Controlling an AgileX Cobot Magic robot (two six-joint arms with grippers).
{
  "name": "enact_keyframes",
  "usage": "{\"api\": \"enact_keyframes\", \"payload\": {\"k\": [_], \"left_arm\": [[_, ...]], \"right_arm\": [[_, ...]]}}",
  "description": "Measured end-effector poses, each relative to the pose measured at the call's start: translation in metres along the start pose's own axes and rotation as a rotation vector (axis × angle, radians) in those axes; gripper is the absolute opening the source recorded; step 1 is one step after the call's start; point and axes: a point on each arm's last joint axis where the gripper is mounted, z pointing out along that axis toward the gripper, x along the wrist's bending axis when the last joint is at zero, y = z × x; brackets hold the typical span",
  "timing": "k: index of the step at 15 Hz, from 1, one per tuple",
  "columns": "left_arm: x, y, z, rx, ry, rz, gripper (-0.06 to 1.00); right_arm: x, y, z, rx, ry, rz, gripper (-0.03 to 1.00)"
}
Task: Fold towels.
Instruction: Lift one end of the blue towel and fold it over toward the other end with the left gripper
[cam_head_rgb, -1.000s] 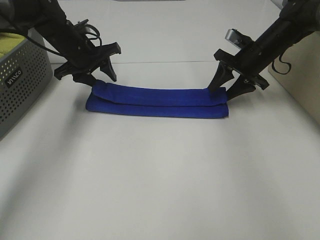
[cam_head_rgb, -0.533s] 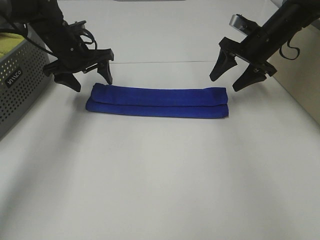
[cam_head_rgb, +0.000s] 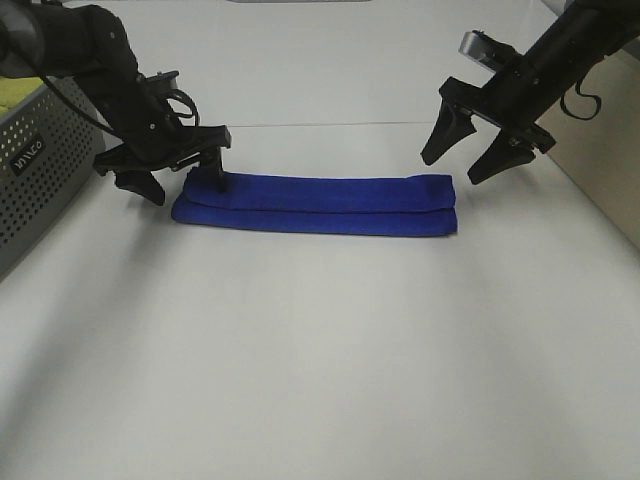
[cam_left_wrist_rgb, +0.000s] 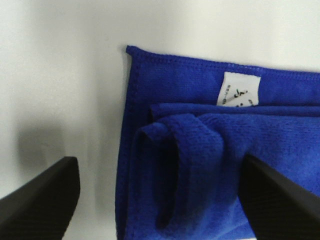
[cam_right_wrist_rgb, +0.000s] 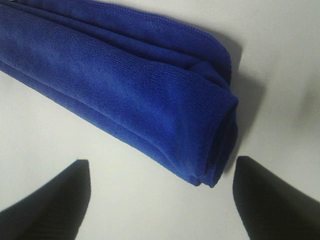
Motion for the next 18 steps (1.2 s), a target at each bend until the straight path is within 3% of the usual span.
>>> {"api": "enact_keyframes", "payload": {"k": [4,8,9,12,14,16,18], "left_arm": [[0.002,-0.003,0.012,0.016,-0.004,-0.014,0.64],[0.002,-0.002,0.014,-0.002,-0.007,0.005,0.13],[0.002,-0.001,0.014,-0.005,-0.006,0.024,0.08],[0.006,0.004,0.003,-0.026,0.046,0.081,0.08],[0.0,0.018,-0.038,-0.051,0.07,0.119,0.08],[-0.017,0.031,-0.08,-0.084,0.034,0.127,0.08],[-0.035,0.039,-0.107,-0.103,-0.08,0.094,0.08]], "right_arm": [[0.0,0.0,0.0,0.0,0.0,0.0,0.76],[0.0,0.0,0.0,0.001,-0.003,-0.001,0.76],[0.0,0.0,0.0,0.001,-0.003,-0.001,0.76],[0.0,0.0,0.0,0.001,-0.004,-0.001,0.76],[0.0,0.0,0.0,0.001,-0.004,-0.001,0.76],[0.0,0.0,0.0,0.001,-0.004,-0.001,0.76],[0.0,0.0,0.0,0.0,0.0,0.0,0.76]]}}
